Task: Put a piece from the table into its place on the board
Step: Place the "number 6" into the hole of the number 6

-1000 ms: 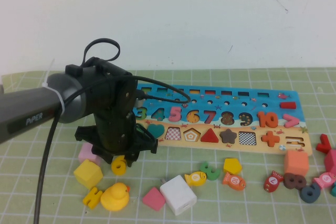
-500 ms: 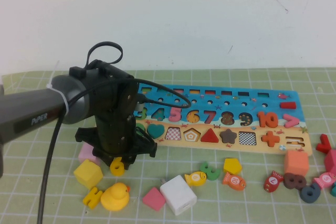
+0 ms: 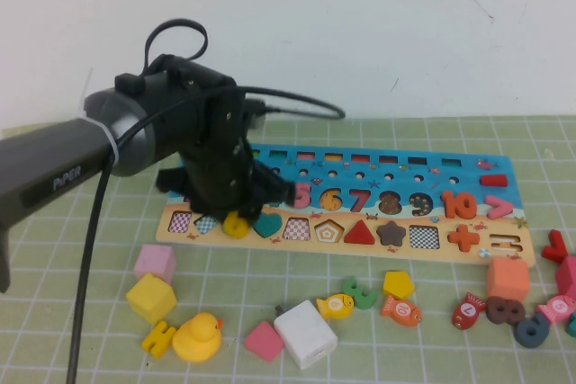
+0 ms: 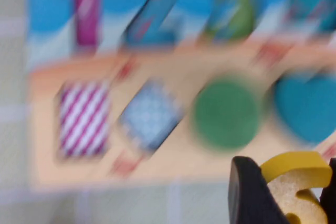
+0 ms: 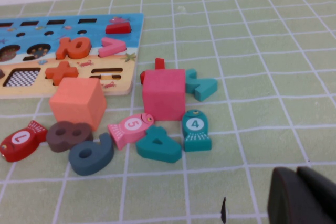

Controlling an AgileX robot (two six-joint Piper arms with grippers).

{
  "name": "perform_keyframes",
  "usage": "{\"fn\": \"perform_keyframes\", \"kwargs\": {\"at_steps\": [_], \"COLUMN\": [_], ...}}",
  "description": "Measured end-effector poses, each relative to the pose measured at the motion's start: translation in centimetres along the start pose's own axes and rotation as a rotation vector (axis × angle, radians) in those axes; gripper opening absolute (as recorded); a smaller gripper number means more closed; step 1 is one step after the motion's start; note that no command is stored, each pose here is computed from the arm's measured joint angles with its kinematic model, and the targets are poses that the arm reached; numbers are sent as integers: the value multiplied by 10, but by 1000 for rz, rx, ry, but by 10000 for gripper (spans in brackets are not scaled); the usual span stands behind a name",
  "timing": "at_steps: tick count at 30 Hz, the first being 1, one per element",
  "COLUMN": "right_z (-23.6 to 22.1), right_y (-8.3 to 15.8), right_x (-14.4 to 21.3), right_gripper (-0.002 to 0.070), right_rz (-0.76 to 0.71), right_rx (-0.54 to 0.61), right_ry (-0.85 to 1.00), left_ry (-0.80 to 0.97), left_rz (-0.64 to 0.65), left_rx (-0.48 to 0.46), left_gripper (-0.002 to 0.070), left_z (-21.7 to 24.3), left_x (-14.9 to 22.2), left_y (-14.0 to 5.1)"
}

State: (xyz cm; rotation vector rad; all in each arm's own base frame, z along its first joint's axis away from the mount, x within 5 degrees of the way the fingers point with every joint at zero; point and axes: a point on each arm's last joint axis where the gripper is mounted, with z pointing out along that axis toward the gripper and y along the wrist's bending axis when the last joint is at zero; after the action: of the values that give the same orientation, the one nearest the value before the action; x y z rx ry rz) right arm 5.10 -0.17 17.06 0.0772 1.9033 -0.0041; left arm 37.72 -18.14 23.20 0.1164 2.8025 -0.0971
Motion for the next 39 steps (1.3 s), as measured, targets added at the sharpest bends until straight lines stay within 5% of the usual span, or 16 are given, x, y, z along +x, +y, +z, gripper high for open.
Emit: {"fn": "perform_keyframes", "kwargs": {"at_steps": [7,16,27,39], "right_z": [0,0,0,0], "right_y": [0,0,0,0], "right_x": [0,0,0,0], "right_gripper": [-3,-3,-3,-3], "right_rz": [0,0,0,-8], "right_rx": [0,0,0,0], "right_ry": [0,0,0,0], "left_ry": [-215,-225,-185,-159], "left_rz": [-65,-17,12,52], "left_rx": [211,283,244,151], "left_gripper": [248,248,248,248], "left_z": [4,29,54,51], "left_x": [-20,-28,-43,-47], "left_y": [-31,-79,-93,-88]}}
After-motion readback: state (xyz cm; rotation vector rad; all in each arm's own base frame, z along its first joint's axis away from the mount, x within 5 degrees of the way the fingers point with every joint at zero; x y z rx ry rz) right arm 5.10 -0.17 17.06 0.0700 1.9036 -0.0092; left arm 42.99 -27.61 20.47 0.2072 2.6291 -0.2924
